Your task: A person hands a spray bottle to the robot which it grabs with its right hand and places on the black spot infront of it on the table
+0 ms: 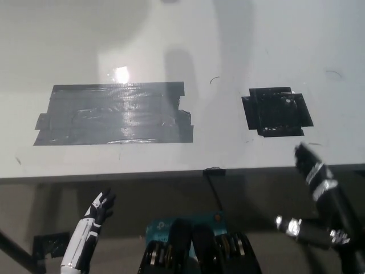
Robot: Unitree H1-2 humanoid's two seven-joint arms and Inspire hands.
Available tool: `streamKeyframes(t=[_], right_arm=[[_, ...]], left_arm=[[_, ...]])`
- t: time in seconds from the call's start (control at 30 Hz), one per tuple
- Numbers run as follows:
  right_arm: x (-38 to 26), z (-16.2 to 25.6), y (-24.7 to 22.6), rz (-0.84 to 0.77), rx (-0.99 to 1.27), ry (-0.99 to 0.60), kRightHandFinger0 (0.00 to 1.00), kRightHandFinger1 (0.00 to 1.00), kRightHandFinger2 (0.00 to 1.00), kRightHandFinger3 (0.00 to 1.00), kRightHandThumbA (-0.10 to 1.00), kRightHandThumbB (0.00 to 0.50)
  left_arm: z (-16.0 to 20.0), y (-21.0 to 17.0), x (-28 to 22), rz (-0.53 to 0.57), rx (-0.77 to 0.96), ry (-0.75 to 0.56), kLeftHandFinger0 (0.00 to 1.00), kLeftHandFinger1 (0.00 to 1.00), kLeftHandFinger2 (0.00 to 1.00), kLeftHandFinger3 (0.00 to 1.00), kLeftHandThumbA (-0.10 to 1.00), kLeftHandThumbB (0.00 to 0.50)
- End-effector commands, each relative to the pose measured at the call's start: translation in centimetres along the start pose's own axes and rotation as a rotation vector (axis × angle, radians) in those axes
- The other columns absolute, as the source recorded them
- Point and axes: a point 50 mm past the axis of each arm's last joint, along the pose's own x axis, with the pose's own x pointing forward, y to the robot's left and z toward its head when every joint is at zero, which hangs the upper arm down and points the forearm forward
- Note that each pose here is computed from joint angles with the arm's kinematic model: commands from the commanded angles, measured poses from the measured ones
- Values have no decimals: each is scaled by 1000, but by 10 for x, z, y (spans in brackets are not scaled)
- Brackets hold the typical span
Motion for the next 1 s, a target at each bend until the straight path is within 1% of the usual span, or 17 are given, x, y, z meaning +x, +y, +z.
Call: streamKeyframes(t=[0.0, 0.07, 0.1, 0.13, 0.17, 0.27, 0.37, 0.43, 0.47, 0.5, 0.63, 0.7, 0.77, 0.87, 0.9, 0.93, 0.97], right_arm=[[32, 27, -9, 0, 44, -53, 1000, 1000, 1000, 1000, 1000, 392], [45, 32, -10, -2, 35, -50, 1000, 1000, 1000, 1000, 1000, 388], [58, 36, -12, 5, 27, -52, 1000, 1000, 1000, 1000, 1000, 354], [70, 38, -13, 14, 27, -55, 1000, 1000, 1000, 1000, 1000, 337], [80, 40, -13, 24, 38, -47, 1000, 1000, 1000, 1000, 1000, 336], [109, 45, -13, 49, 42, -22, 1000, 1000, 1000, 1000, 1000, 338], [136, 48, -11, 73, 23, 16, 1000, 1000, 1000, 1000, 1000, 369], [164, 50, -6, 84, 23, 30, 1000, 1000, 1000, 1000, 1000, 372], [173, 51, -4, 85, 20, 36, 1000, 1000, 1000, 1000, 1000, 332], [183, 52, -3, 86, 31, 42, 1000, 1000, 1000, 1000, 1000, 364], [219, 52, 7, 96, 61, 75, 1000, 1000, 1000, 1000, 1000, 373], [238, 50, 11, 115, 68, 116, 1000, 1000, 1000, 1000, 1000, 388], [248, 49, 14, 125, 72, 129, 1000, 1000, 1000, 1000, 1000, 376], [266, 45, 27, 149, 123, 160, 1000, 1000, 1000, 1000, 1000, 377], [269, 44, 30, 155, 108, 159, 1000, 1000, 1000, 1000, 1000, 364], [276, 45, 36, 162, 99, 161, 1000, 1000, 1000, 1000, 1000, 359], [281, 44, 43, 173, 102, 167, 1000, 1000, 1000, 1000, 1000, 373]], left_arm=[[8, -1, -4, -12, 17, -56, 1000, 1000, 1000, 1000, 1000, 1], [8, -2, -4, -13, 21, -57, 1000, 1000, 1000, 1000, 1000, 0], [8, -2, -4, -12, 16, -61, 1000, 1000, 1000, 1000, 1000, 0], [8, -3, -4, -12, 10, -60, 1000, 1000, 1000, 1000, 1000, 3], [8, -3, -4, -12, 5, -58, 1000, 1000, 1000, 1000, 1000, 2], [9, -4, -4, -7, 3, -57, 1000, 1000, 1000, 1000, 1000, 0], [9, -4, -5, -6, 0, -56, 1000, 1000, 1000, 1000, 1000, 7], [8, -4, -6, -9, 2, -59, 1000, 1000, 1000, 1000, 1000, 2], [9, -4, -5, -9, 0, -60, 1000, 1000, 1000, 1000, 1000, 1], [10, -4, -4, -9, -1, -61, 1000, 1000, 1000, 1000, 1000, 1], [11, -4, -4, -14, -14, -59, 1000, 1000, 1000, 1000, 1000, 6], [11, -5, -4, -18, -16, -61, 1000, 1000, 1000, 1000, 1000, 0], [10, -5, -4, -19, -14, -63, 1000, 1000, 1000, 1000, 1000, 0], [10, -4, -5, -18, -21, -58, 1000, 1000, 1000, 1000, 1000, 7], [10, -4, -5, -18, -19, -57, 1000, 1000, 1000, 1000, 1000, 7], [11, -3, -4, -14, -17, -58, 1000, 1000, 1000, 1000, 1000, 20], [12, -3, -4, -11, -15, -57, 1000, 1000, 1000, 1000, 1000, 25]])
